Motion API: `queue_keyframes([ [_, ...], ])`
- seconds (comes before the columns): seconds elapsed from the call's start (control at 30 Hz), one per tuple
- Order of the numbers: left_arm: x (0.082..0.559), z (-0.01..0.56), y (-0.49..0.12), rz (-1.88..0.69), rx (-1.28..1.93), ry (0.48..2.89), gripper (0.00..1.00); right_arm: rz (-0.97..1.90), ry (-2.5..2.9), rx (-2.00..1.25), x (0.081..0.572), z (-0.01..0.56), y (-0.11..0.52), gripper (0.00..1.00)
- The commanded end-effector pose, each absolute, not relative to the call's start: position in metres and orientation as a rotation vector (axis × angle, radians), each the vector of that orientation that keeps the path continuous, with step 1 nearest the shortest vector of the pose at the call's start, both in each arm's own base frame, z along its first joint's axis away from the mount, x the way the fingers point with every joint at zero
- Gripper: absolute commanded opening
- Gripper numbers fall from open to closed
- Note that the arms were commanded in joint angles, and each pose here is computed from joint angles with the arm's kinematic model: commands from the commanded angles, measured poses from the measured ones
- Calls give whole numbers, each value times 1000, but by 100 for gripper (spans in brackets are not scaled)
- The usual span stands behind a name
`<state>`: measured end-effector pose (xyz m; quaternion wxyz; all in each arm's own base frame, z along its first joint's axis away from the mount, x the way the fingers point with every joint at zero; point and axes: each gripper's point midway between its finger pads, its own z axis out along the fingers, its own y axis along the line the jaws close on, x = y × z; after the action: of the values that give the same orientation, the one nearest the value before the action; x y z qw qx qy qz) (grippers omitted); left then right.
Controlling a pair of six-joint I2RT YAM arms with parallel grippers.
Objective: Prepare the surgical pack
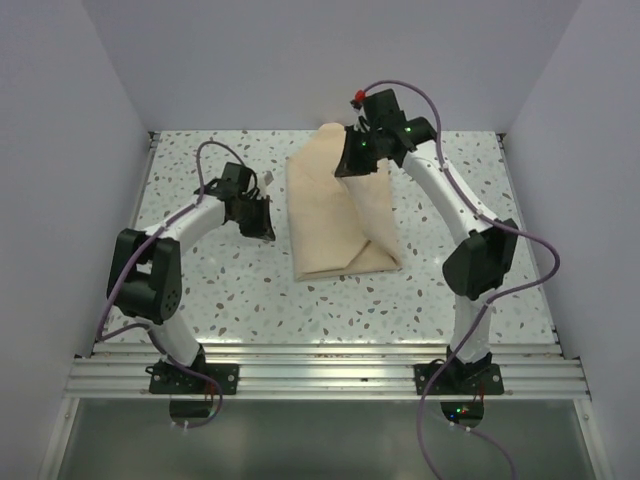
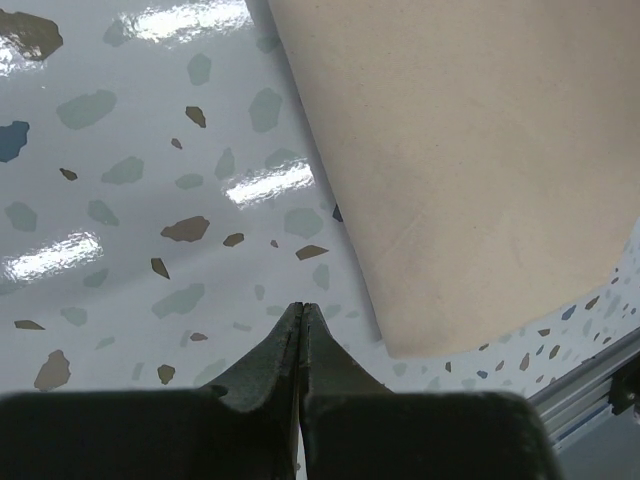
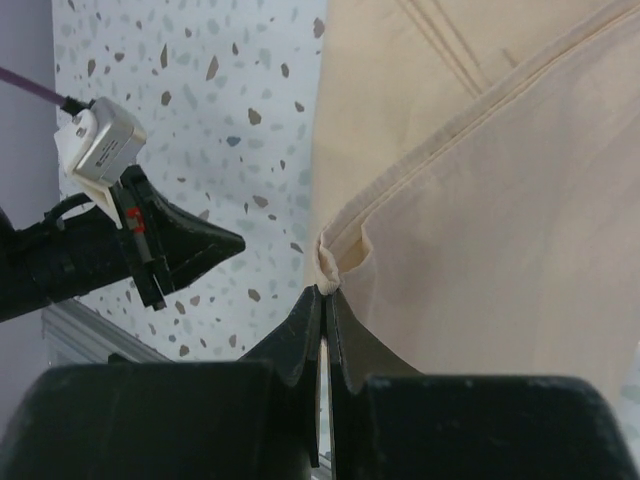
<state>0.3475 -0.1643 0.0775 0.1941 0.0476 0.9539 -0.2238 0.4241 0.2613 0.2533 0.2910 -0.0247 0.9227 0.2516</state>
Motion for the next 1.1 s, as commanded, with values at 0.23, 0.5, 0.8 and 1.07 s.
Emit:
queue_keyframes([
  [0.23,354,72,-165,-629,142,2693,2,816,2551,-270,390,212,333,0],
  [0.5,351,67,-159,-600,134,2709,3,801,2610,-278,397,173,347,0],
  [0.8,345,63,-148,-572,103,2726,4,835,2655,-226,405,138,364,0],
  [1.07,346,61,-136,-560,68,2728,5,859,2691,-291,388,129,377,0],
])
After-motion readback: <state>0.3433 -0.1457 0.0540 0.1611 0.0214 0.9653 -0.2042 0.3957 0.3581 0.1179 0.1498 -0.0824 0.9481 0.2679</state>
